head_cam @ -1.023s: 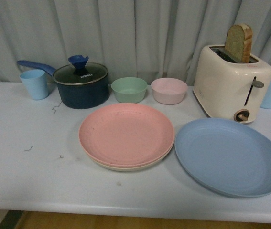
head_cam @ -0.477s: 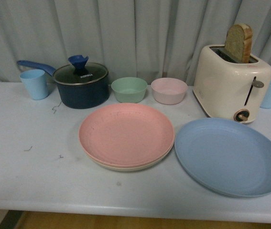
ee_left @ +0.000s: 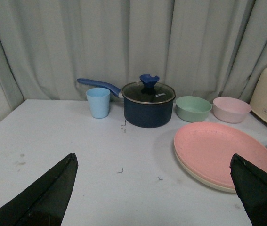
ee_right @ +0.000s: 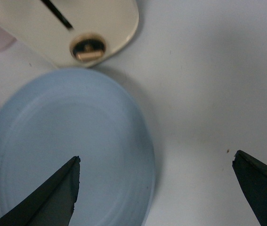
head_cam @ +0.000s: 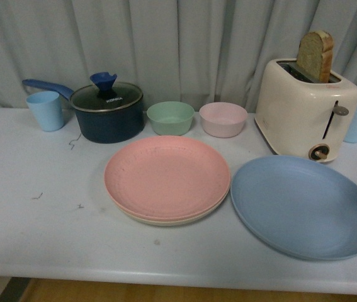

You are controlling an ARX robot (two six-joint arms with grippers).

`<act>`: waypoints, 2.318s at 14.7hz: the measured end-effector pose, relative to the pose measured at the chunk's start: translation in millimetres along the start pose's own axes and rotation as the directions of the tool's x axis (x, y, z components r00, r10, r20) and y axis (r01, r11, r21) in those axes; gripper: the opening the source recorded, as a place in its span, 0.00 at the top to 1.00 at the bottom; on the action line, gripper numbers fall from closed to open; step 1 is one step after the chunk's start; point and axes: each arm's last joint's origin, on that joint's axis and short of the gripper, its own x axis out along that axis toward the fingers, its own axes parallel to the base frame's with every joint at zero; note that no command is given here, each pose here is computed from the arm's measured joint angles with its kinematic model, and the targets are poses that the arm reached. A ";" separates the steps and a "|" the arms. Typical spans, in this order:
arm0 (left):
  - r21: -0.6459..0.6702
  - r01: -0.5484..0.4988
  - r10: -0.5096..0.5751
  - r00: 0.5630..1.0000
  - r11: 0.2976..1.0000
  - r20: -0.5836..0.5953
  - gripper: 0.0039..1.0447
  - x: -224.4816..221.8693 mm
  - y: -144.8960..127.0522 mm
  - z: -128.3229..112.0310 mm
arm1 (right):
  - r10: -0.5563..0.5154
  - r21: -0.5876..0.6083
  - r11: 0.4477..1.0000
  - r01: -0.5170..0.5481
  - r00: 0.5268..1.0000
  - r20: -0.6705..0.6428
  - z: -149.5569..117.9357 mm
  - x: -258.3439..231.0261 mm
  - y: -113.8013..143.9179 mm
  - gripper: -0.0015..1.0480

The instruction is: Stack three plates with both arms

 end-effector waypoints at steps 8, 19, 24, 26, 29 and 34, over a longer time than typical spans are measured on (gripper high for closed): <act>0.000 0.000 0.000 1.000 1.000 0.000 0.06 0.0 0.0 0.0 | -0.085 0.002 0.996 0.087 0.974 -0.212 -39.6 53.5 4.7 0.06; 0.000 0.000 0.000 1.000 1.000 0.000 0.06 0.0 0.0 0.0 | -0.072 0.006 0.997 0.074 0.982 -0.173 -36.9 52.6 2.6 0.98; 0.000 0.000 0.000 1.000 1.000 0.000 0.06 0.0 0.0 0.0 | 0.003 0.028 1.000 -0.001 0.999 -0.043 -25.2 -16.3 -0.4 0.97; 0.000 0.000 0.000 1.000 1.000 0.000 0.06 0.0 0.0 0.0 | 0.062 0.020 0.998 -0.063 0.997 0.050 -3.8 -47.8 9.7 0.97; 0.000 0.000 0.000 1.000 1.000 0.000 0.06 0.0 0.0 0.0 | 0.194 -0.032 0.981 -0.191 0.969 0.152 24.8 -53.1 54.6 0.97; 0.000 0.000 0.000 1.000 1.000 0.000 0.06 0.0 0.0 0.0 | 0.230 -0.010 0.973 -0.231 0.972 -0.045 14.5 21.5 135.7 0.97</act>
